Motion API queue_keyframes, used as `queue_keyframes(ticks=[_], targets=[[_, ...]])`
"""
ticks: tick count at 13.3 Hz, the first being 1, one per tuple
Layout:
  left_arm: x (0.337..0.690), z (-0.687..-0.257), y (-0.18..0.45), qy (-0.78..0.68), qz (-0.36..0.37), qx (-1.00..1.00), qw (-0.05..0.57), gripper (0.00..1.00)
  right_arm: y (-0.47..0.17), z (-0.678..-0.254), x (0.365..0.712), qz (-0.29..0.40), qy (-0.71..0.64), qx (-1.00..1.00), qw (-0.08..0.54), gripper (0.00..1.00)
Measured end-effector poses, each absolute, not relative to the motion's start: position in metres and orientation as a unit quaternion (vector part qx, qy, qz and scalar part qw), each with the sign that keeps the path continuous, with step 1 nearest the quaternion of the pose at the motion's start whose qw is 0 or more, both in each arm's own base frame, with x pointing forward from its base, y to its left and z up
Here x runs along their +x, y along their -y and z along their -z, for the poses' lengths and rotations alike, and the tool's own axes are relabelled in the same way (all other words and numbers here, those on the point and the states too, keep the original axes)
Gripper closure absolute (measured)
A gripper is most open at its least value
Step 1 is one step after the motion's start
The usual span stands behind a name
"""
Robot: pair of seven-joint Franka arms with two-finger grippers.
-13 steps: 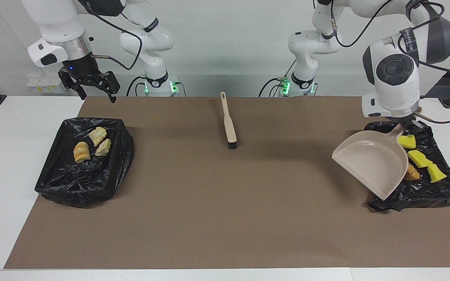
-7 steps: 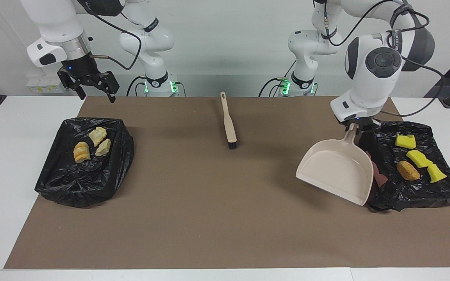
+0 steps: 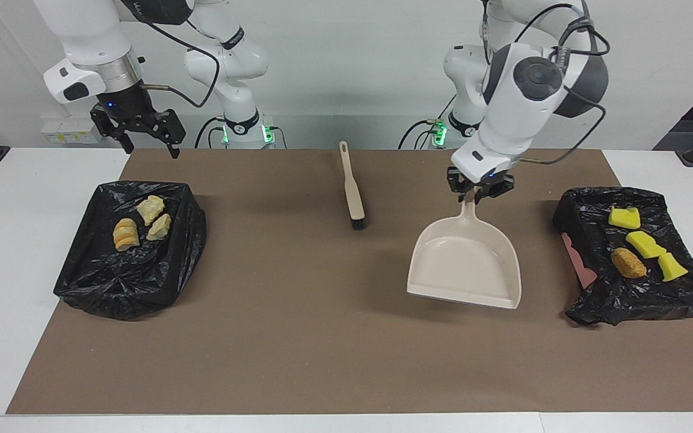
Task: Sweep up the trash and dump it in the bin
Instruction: 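Set the dustpan back on the table center with the left gripper and release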
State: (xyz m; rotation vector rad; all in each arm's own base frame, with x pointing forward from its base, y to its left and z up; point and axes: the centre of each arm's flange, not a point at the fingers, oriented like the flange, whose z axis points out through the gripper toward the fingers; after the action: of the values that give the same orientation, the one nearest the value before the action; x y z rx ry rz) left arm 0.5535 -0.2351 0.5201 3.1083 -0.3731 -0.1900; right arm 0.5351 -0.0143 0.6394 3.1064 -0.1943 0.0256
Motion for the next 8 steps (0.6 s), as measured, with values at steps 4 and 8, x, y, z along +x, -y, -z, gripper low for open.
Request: queue_keyframes(ticks=[4, 8], targets=[[0.544, -0.459, 0.309, 0.127, 0.083, 0.988, -0.006, 0.68, 0.018, -0.639, 0.535, -0.008, 0.065, 0.998, 0.014, 0.00], [0.546, -0.421, 0.353, 0.092, 0.064, 0.994, 0.015, 0.68, 0.020, -0.639, 0.535, -0.008, 0.067, 0.998, 0.014, 0.00]])
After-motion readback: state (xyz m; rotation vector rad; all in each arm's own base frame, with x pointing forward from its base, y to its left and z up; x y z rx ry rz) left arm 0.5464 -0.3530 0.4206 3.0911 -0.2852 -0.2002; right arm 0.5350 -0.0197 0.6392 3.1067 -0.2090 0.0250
